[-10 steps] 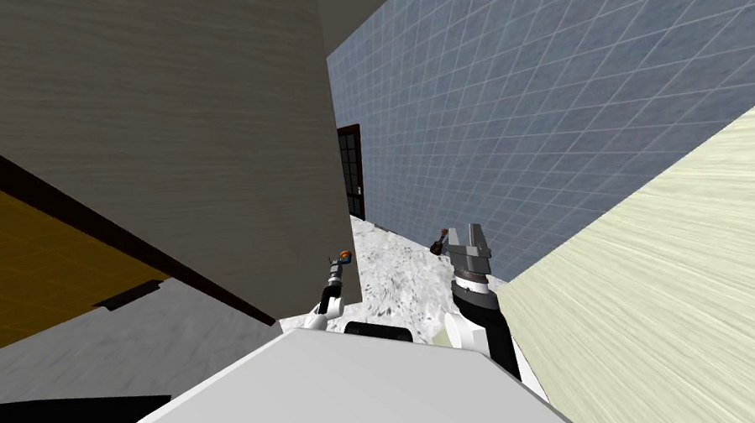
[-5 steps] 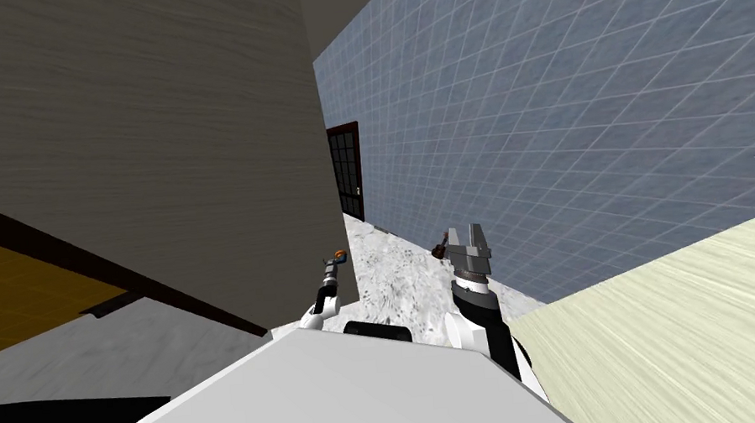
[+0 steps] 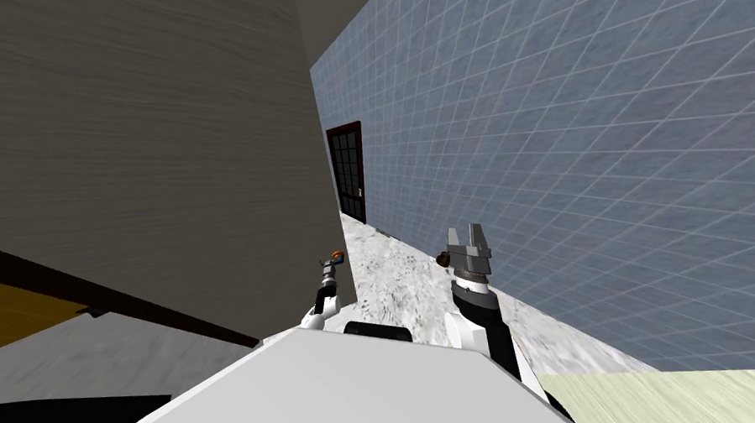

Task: Push the door open

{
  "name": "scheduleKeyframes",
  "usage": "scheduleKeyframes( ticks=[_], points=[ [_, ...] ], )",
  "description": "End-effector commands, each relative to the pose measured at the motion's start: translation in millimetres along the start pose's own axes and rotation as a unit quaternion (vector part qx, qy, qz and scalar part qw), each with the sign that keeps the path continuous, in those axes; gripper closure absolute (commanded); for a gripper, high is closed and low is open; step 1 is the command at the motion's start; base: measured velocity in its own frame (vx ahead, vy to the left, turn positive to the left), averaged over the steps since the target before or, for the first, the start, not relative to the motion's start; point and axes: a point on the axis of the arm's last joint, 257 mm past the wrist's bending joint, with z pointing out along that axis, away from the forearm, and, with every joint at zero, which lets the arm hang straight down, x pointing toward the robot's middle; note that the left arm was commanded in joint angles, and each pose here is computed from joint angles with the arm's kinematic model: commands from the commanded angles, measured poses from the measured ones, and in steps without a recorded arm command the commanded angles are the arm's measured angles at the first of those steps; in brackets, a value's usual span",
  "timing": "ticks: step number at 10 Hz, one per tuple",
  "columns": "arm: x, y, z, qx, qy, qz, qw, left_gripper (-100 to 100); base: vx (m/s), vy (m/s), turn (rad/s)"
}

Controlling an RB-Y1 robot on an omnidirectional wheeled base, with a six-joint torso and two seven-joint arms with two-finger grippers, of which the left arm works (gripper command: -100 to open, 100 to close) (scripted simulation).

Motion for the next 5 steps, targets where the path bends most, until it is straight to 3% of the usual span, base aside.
scheduleKeyframes(
  ticks=[1, 2, 3, 5],
  points=[
    [4.8, -1.0, -2.1, 0.000, -0.011, -0.010, 0.9999, 100, 0.201, -0.026, 0.076],
    [-0.6, 2.0, -2.8, -0.003, -0.009, -0.005, 0.9999, 100, 0.085, -0.003, 0.035],
    [-27.6, -3.4, 4.5, 0.004, -0.028, 0.006, 0.9996, 100, 0.133, -0.014, 0.004],
    [-27.6, -3.4, 4.5, 0.004, -0.028, 0.006, 0.9996, 100, 0.121, -0.015, 0.030]
  ],
)
